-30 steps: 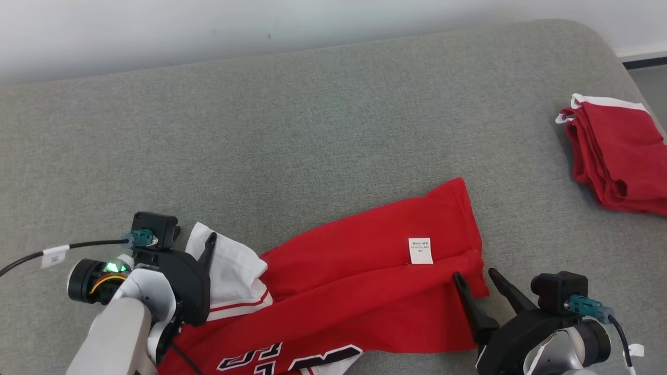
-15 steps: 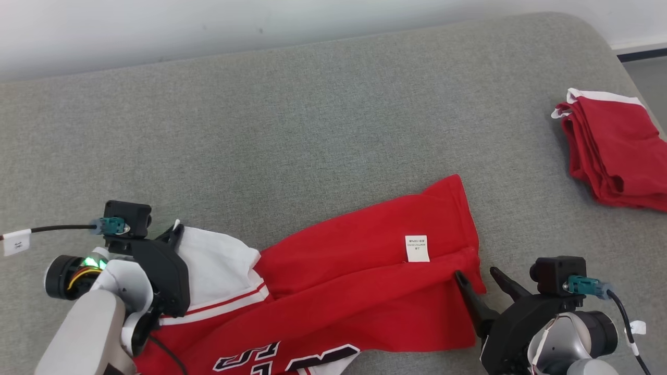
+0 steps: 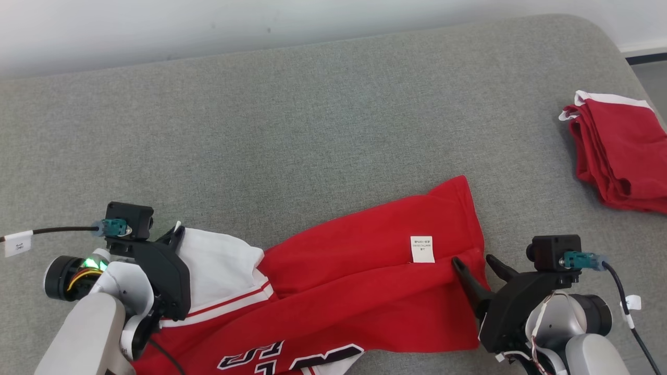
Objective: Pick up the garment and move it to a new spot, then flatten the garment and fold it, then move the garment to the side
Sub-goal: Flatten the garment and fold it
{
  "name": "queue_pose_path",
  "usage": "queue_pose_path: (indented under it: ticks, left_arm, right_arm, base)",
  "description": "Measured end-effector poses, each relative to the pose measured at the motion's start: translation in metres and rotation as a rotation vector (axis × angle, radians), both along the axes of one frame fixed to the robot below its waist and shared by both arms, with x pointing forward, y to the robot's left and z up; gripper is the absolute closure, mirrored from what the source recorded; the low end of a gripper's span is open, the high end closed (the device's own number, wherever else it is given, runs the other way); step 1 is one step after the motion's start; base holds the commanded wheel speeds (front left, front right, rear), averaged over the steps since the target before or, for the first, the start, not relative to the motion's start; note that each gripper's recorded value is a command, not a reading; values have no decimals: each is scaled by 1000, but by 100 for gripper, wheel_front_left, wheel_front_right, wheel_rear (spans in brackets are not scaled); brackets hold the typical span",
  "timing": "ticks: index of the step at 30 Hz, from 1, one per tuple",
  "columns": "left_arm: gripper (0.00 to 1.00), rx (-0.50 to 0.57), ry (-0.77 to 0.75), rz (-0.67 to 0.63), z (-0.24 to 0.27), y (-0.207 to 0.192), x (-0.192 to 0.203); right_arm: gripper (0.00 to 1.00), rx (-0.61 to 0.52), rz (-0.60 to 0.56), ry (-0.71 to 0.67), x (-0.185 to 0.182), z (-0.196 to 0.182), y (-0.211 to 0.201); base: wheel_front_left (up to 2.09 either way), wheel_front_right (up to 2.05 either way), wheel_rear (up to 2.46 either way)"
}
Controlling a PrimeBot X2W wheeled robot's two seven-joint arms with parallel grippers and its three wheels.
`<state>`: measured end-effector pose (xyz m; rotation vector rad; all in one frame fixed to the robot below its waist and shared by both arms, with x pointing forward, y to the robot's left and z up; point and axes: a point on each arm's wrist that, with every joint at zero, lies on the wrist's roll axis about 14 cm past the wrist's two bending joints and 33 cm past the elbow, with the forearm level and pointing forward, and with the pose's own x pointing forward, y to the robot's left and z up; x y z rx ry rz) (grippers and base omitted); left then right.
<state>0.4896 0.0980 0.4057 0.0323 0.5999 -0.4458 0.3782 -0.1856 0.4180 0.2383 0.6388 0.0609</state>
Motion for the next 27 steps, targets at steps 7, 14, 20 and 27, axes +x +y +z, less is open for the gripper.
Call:
queue_pose_path:
  ticks: [7,14,20,27]
  left_arm:
    - [100,7,0,-3,1,1,-2]
    - [100,12,5,-3,1,2,-2]
    - [100,12,8,4,0,5,-2]
    - [100,9,9,8,1,7,-2]
  right_arm:
    - [0,12,-6,48,3,-1,-5]
    - [0,23,9,90,5,-3,-3]
    - [33,27,28,113,8,-5,2]
    - [100,28,56,110,11,-3,10]
  base:
    - [0,0,0]
    - [0,0,0]
    - [0,0,0]
    - [0,0,0]
